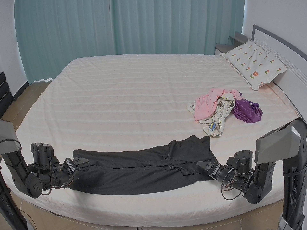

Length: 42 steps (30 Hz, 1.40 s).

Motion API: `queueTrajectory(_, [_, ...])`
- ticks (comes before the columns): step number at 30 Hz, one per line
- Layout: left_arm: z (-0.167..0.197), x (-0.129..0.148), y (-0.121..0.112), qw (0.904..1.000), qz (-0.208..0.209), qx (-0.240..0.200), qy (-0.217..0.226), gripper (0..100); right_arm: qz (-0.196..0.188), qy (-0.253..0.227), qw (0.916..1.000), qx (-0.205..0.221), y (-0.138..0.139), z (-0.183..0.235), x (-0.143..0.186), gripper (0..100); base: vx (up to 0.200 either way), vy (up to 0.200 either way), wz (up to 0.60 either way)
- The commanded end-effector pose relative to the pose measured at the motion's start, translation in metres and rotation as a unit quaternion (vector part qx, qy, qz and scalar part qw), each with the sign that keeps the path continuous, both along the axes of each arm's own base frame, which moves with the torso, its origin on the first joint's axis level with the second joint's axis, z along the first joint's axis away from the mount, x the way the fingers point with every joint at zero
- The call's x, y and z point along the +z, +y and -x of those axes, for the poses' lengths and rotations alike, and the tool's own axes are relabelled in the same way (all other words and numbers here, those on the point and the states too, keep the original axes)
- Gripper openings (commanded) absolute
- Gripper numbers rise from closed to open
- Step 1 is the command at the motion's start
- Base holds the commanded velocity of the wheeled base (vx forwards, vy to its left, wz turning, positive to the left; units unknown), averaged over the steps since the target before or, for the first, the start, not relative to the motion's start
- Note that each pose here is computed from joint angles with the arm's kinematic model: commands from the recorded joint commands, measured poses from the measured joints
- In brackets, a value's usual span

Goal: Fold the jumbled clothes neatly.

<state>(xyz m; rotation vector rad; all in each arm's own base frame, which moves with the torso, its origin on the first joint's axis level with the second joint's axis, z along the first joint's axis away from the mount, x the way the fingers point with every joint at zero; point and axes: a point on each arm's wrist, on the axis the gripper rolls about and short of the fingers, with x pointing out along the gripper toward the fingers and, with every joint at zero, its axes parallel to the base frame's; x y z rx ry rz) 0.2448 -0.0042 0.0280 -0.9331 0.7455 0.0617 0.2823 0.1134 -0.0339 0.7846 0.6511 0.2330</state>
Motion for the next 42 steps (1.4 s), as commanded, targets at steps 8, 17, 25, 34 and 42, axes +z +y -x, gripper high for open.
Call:
queueTrajectory(8, [-0.003, -0.008, 0.001, 1.0, -0.001, 0.002, 0.004, 100, 0.005, 0.014, 0.9999, -0.001, 0.003, -0.009, -0.02, 100, 0.0, 0.0, 0.0])
queueTrajectory(17, [-0.002, -0.008, 0.0, 1.0, 0.0, 0.0, 0.004, 100, 0.009, 0.006, 0.9999, -0.009, 0.007, -0.017, -0.019, 0, 0.0, 0.0, 0.0])
queueTrajectory(25, [-0.002, -0.009, 0.001, 1.0, -0.001, 0.001, 0.005, 100, 0.026, 0.013, 0.9993, -0.025, 0.007, -0.004, -0.011, 0, 0.0, 0.0, 0.0])
queueTrajectory(34, [-0.002, -0.01, 0.001, 1.0, -0.001, 0.001, 0.008, 100, -0.008, 0.012, 0.9997, -0.022, 0.008, 0.006, 0.01, 0, 0.0, 0.0, 0.0])
queueTrajectory(42, [-0.002, -0.013, 0.001, 0.9999, -0.001, 0.001, 0.013, 100, -0.023, 0.009, 0.9997, -0.003, 0.004, 0.016, 0.025, 0, 0.0, 0.0, 0.0])
